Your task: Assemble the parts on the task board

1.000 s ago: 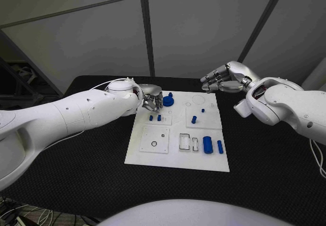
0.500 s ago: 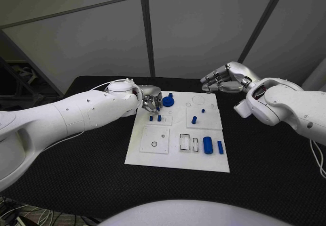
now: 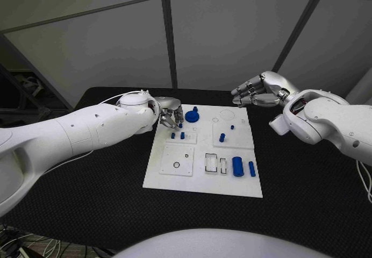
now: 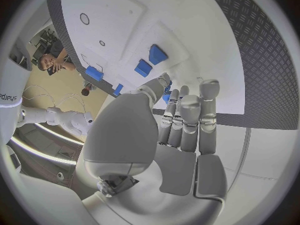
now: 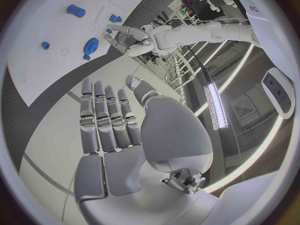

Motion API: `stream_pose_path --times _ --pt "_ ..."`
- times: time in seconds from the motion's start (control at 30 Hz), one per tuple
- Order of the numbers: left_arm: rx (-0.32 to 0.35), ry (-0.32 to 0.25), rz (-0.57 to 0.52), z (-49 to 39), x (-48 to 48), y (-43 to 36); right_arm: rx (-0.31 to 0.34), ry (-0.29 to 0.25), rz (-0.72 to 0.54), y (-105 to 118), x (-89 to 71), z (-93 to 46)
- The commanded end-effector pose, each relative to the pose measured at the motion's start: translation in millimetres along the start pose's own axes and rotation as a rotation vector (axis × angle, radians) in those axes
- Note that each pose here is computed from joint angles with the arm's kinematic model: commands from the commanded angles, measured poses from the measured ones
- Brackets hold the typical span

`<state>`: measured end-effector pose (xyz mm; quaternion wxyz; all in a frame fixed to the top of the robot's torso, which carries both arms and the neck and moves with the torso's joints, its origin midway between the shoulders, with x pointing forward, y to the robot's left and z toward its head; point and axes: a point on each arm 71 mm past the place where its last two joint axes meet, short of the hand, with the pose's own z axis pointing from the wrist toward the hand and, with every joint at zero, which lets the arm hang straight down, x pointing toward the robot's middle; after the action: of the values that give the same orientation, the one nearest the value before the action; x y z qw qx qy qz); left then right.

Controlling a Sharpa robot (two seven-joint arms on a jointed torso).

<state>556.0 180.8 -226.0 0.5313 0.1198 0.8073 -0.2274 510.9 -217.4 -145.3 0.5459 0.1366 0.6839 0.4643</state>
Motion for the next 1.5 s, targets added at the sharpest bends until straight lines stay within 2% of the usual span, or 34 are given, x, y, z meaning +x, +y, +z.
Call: stream_pose_path --times 0.03,0.23,0.4,0.53,0.6,0.73,0.83,0.93,1.1,1.27,1.5 --pt "-0.014 -0.025 -0.014 -3.8 -4.8 5.1 -0.006 0.005 -0.062 -1 -3.0 -0.5" --pt "-0.039 -0.057 -0.056 -14.3 -19.2 18.4 -0.008 0.015 -0.168 -5 -6.5 -1.7" --pt "-0.065 -0.079 -0.101 -26.7 -31.1 33.0 -0.002 0.019 -0.278 -9 -9.5 -2.8" --pt "-0.055 -0.145 -0.216 -37.7 -41.2 43.3 0.006 0.022 -0.409 -11 -10.0 -2.4" --pt "-0.005 -0.211 -0.326 -44.6 -47.2 45.8 0.011 0.024 -0.502 -11 -8.6 -1.0" --pt "0.088 -0.315 -0.563 -56.4 -52.1 45.0 0.034 0.031 -0.646 -13 -3.8 1.2" --pt "0.142 -0.368 -0.762 -64.5 -50.6 41.6 0.058 0.045 -0.720 -17 1.3 2.5" --pt "0.186 -0.391 -0.969 -72.4 -45.0 36.9 0.076 0.060 -0.768 -20 7.0 4.6" --pt "0.228 -0.397 -1.181 -80.2 -39.5 29.6 0.087 0.080 -0.805 -25 18.2 9.6" --pt "0.255 -0.395 -1.292 -84.6 -36.0 23.5 0.080 0.094 -0.818 -27 29.3 15.7" --pt "0.271 -0.392 -1.338 -86.3 -34.4 18.7 0.064 0.129 -0.816 -28 42.9 21.4"
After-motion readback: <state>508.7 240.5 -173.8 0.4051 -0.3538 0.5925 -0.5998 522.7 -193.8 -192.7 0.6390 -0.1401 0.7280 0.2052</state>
